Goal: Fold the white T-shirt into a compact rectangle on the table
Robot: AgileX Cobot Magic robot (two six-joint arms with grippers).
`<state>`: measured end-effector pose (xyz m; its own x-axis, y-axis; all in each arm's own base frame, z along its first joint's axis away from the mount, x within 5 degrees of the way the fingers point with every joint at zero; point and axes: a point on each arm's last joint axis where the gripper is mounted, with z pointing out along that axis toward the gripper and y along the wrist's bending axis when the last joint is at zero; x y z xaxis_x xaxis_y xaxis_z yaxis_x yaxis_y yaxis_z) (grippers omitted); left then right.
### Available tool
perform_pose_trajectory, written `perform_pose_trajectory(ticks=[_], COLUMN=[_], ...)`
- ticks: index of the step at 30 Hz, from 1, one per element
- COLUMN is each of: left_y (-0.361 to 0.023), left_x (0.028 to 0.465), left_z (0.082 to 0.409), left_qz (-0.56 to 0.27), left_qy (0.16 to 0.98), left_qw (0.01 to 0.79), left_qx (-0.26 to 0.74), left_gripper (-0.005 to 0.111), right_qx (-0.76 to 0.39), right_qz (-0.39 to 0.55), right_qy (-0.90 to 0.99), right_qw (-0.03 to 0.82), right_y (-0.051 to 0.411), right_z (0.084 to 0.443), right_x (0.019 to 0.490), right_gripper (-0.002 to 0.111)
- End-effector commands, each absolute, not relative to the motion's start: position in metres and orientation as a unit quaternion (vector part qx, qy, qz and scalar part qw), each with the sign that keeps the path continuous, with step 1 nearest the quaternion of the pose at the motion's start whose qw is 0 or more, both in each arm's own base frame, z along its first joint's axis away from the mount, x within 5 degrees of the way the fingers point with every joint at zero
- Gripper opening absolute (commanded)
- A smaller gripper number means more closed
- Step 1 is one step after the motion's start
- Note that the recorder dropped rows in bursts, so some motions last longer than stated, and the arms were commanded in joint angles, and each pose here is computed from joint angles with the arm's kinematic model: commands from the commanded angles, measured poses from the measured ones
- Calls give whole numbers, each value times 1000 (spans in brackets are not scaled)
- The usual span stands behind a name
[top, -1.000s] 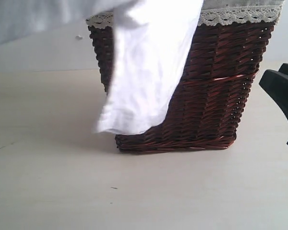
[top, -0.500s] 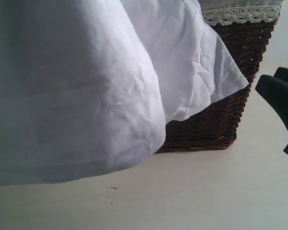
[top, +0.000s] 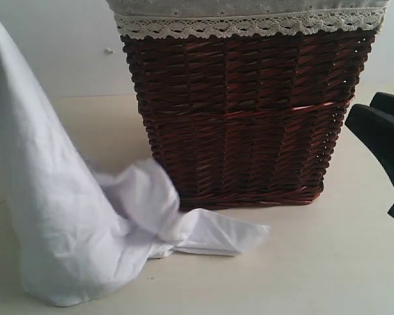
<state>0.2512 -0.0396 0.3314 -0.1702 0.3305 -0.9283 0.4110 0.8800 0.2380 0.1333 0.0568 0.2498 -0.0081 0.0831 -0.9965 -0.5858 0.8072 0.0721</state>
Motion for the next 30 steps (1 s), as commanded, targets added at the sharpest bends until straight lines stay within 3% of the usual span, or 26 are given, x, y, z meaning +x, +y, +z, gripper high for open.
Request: perform_pose_trajectory(ticks=[1,3,7,10,13,17,21,24,28,30], left_y=[-39,-38,-29,-15,-1,7,-10,-32,-63,-75], left_x=[262,266,275,278,276,270,267,266,256,252], left_z=[288,268,243,245,255,277,294,303,308,307], left_qz=[-61,-61,-20,44,117,142,55,-44,-188,-224], left_qy=[812,831,860,862,853,835,823,808,767,744], left_qw=[537,509,474,481,496,528,557,564,547,541], left_qx=[221,216,188,151,108,62,96,164,279,321], left_gripper=[2,7,34,53,61,61,55,40,5,0], right_qx=[-196,-196,-214,-244,-241,-225,-238,-242,-234,-216], right_qz=[249,250,263,298,311,309,307,311,317,309], right_qy=[660,660,663,658,672,704,715,723,731,731], right_qw=[681,681,667,647,627,598,581,568,557,569], right_y=[58,58,61,68,70,70,73,75,76,74], right_z=[252,252,249,244,238,233,230,226,219,218], right_x=[133,133,133,133,143,170,193,210,231,243], right_gripper=[38,38,38,38,37,32,14,0,0,0])
